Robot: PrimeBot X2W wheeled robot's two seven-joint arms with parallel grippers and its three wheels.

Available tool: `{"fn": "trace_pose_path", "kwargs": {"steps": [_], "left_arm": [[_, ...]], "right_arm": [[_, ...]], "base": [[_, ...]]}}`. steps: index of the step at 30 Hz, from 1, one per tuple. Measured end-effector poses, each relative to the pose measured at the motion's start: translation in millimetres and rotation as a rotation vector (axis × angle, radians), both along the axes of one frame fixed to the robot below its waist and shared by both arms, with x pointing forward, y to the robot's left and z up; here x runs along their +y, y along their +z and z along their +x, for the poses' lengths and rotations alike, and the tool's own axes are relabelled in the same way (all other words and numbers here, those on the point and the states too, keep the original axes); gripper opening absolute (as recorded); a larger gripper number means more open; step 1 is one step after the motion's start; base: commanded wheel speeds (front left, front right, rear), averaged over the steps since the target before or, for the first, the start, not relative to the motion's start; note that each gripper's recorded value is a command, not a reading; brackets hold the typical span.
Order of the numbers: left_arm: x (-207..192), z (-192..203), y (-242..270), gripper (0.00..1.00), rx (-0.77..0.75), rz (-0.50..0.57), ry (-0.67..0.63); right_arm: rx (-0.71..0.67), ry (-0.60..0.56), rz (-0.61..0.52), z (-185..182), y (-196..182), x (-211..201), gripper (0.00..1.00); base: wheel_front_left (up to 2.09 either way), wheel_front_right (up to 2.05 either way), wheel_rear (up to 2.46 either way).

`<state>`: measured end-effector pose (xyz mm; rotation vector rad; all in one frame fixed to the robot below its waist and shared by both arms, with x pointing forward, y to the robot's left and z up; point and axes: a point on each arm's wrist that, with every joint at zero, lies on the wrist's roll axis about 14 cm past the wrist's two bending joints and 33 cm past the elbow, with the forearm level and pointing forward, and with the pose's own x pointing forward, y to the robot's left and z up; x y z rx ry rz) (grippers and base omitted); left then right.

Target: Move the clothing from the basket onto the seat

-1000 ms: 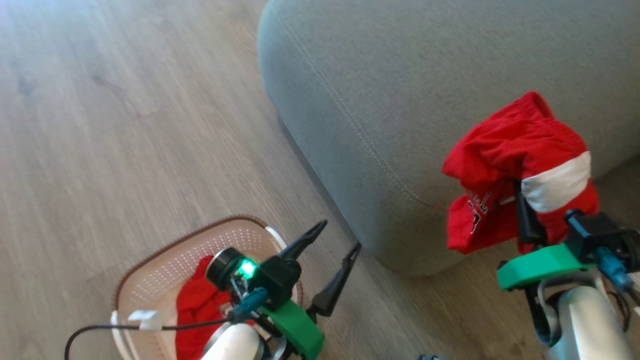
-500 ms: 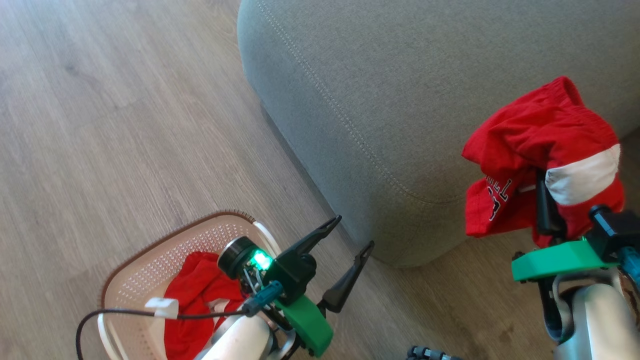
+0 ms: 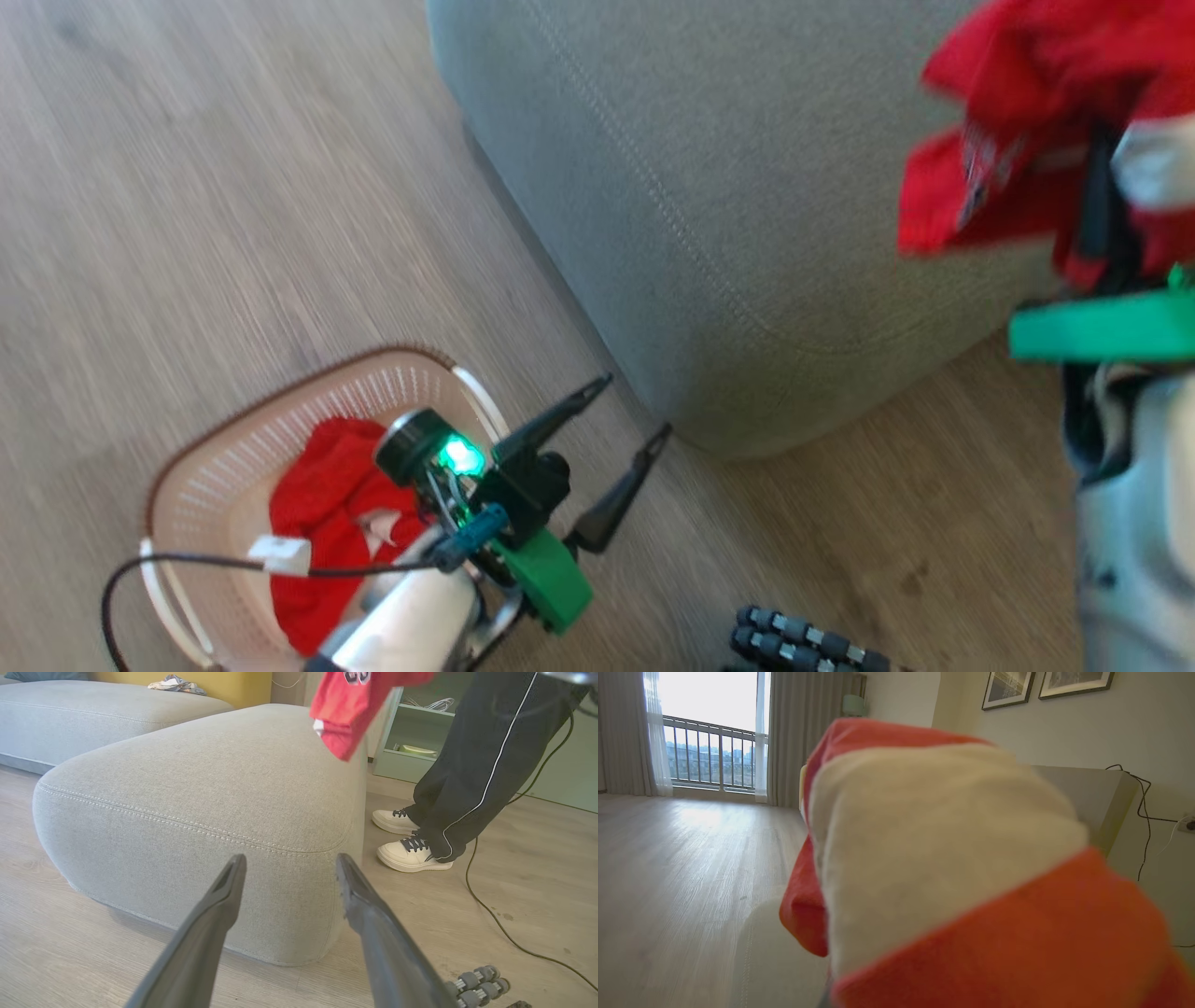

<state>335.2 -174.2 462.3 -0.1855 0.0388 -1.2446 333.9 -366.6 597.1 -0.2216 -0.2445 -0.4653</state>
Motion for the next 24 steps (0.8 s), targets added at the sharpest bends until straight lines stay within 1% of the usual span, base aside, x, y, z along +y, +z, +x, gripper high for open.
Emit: {"fn": "trace_pose_path", "kwargs": {"steps": [3,5,8,13,15,18,21,24], "left_arm": [[2,12,-13,1.0,0.0,0.009,-0.005],[4,20,-22,1.0,0.009,0.011,-0.001],[8,29,-37,1.0,0.021,0.021,-0.004],[18,51,-59,1.0,0.026,0.038,0.013],[22,61,-65,1.0,0.026,0.039,0.032],[30,71,-73,1.0,0.029,0.047,0.056],[37,73,-83,1.0,0.045,0.058,0.065],[45,76,-93,1.0,0.058,0.074,0.08]], "right_arm": [[-0.025,0.019,-0.04,28,17,-8,0.0],[-0.024,0.023,-0.06,46,21,-15,0.0],[-0.001,0.013,-0.066,71,18,-32,0.0],[0.01,-0.033,-0.033,113,13,-68,0.0],[0.023,-0.04,-0.016,131,5,-76,0.0],[0.037,-0.053,0.049,156,-15,-85,0.0],[0.112,-0.058,0.073,177,-44,-89,0.0],[0.147,-0.064,0.106,196,-65,-91,0.0]], "base": [[0.0,0.0,0.0],[0.0,0.0,0.0],[0.0,0.0,0.0],[0.0,0.0,0.0],[0.0,0.0,0.0],[0.0,0.0,0.0],[0.0,0.0,0.0],[0.0,0.0,0.0]]}}
